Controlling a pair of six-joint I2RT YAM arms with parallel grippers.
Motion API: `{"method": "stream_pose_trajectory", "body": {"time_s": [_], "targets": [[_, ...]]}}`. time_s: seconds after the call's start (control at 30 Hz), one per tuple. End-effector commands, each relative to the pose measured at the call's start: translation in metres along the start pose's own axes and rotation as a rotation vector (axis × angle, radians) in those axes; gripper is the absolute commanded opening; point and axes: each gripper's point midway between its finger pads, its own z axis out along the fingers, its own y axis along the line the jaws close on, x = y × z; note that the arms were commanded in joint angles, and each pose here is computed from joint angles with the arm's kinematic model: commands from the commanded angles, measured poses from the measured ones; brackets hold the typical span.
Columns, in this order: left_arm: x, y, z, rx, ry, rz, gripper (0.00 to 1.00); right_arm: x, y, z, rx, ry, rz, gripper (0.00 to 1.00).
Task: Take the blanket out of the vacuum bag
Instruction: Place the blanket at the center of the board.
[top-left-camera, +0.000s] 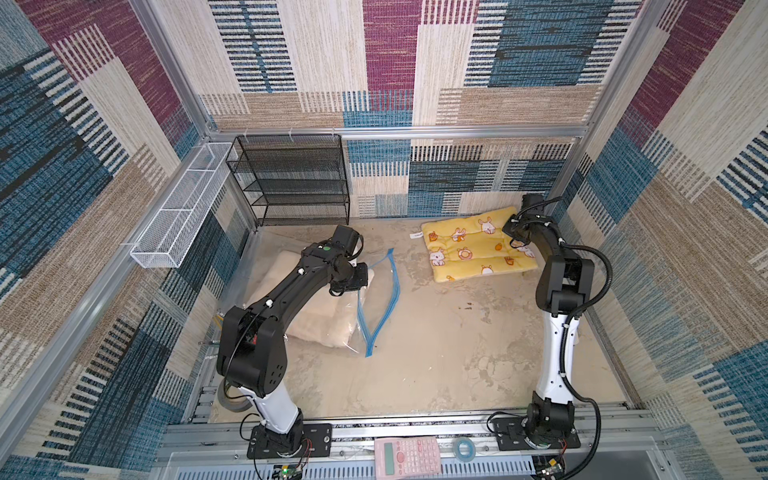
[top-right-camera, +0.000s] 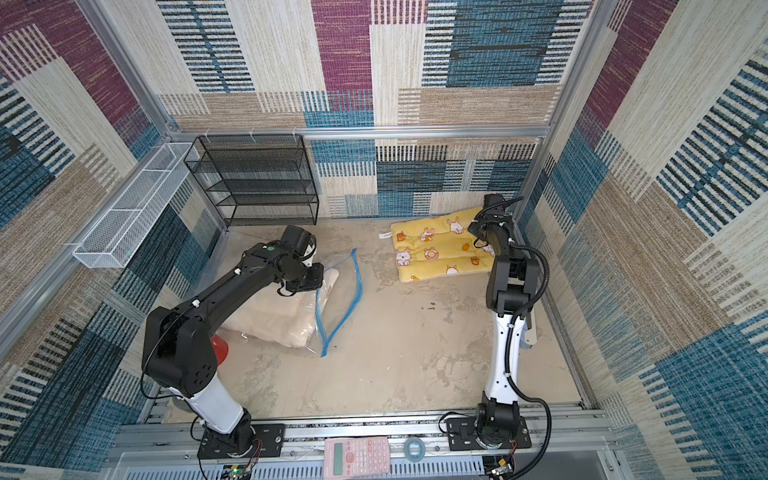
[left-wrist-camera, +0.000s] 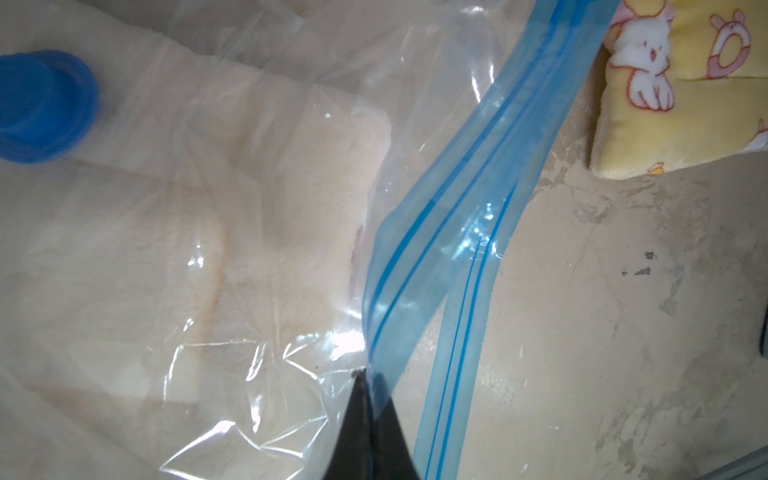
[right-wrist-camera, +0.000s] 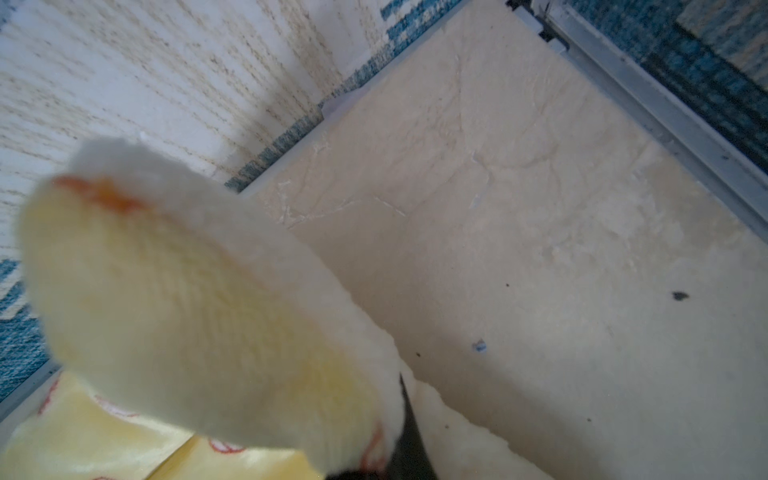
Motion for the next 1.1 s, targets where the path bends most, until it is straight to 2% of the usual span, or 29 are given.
{"method": "stream_pose_trajectory", "body": {"time_s": [0.0, 0.13, 0.23, 0.27, 0.37, 0.4, 0.63, 0.73, 1.07], "targets": [[0.010, -0.012, 0.003, 0.063, 0.077, -0.016, 0.00, -0.005, -0.002, -0.001, 0.015, 0.003, 0.010, 0.15], [0.013, -0.017, 0.005, 0.091, 0.109, -0.011, 0.00, -0.012, -0.004, -0.004, 0.013, -0.014, 0.017, 0.26], [0.013, -0.021, 0.004, 0.105, 0.124, 0.009, 0.00, -0.014, -0.007, -0.005, 0.018, -0.017, 0.028, 0.39], [0.012, -0.024, 0.001, 0.119, 0.125, 0.029, 0.00, -0.015, -0.007, -0.006, 0.020, -0.019, 0.029, 0.40], [0.012, -0.016, -0.006, 0.077, 0.113, 0.062, 0.00, -0.022, -0.009, -0.020, 0.034, -0.036, 0.019, 0.46], [0.013, -0.015, -0.006, 0.070, 0.103, 0.062, 0.00, -0.026, -0.010, -0.027, 0.043, -0.054, 0.026, 0.51], [0.016, -0.022, -0.008, 0.123, 0.089, 0.059, 0.00, -0.028, -0.001, -0.069, -0.030, -0.102, 0.068, 0.54], [0.018, -0.021, -0.010, 0.121, 0.086, 0.055, 0.00, -0.007, 0.006, -0.082, -0.079, -0.076, 0.053, 0.54], [0.020, -0.029, -0.010, 0.177, 0.095, 0.031, 0.00, 0.120, 0.039, -0.107, -0.221, 0.083, -0.072, 0.53]]}}
